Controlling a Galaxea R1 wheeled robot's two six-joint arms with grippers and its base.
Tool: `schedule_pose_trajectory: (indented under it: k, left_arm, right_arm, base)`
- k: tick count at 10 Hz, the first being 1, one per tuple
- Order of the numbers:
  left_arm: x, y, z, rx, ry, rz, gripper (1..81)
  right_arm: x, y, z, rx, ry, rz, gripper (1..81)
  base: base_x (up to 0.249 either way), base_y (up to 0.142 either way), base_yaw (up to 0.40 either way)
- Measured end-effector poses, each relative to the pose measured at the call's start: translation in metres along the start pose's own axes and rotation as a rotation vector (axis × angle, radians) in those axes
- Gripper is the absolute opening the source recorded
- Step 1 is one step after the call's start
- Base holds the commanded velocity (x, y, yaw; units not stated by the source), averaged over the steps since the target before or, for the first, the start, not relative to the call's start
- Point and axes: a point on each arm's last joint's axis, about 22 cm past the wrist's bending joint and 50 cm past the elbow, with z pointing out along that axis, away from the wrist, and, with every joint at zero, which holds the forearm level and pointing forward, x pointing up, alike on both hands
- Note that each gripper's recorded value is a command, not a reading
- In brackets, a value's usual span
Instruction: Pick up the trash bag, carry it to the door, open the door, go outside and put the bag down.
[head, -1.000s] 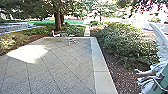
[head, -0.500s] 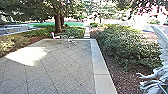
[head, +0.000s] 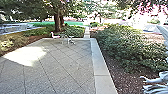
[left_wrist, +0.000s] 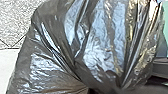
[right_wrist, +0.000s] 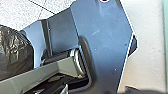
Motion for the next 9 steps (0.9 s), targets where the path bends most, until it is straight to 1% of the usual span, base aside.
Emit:
schedule_pose_trajectory:
  k: [1,4,5,6,7,9]
  left_arm:
    - [0.002,0.000,0.000,0.000,0.003,-0.001,1.0]
    - [-0.012,0.001,-0.001,-0.002,-0.015,-0.004,1.0]
    - [-0.012,0.000,-0.001,-0.001,-0.013,-0.012,1.0]
    - [-0.009,-0.003,-0.002,0.005,0.001,-0.040,1.0]
    - [-0.012,-0.008,-0.004,0.014,0.015,-0.075,1.0]
    - [-0.031,-0.024,-0.010,0.041,0.028,-0.174,1.0]
  right_arm:
    - [0.002,-0.001,0.000,0.001,0.004,-0.001,81.1]
    - [-0.012,0.003,-0.001,-0.003,-0.016,0.003,81.1]
    - [-0.012,0.002,0.000,-0.003,-0.017,-0.001,81.1]
    - [-0.010,0.001,0.000,-0.002,-0.024,-0.018,81.1]
    - [-0.004,-0.001,0.001,-0.003,-0.033,-0.048,81.1]
    - [0.007,-0.006,0.002,-0.004,-0.053,-0.116,81.1]
  base:
    - [0.000,0.000,0.000]
    - [0.000,0.000,0.000]
    - [0.000,0.000,0.000]
    - [0.000,0.000,0.000]
    - [0.000,0.000,0.000]
    - [0.000,0.000,0.000]
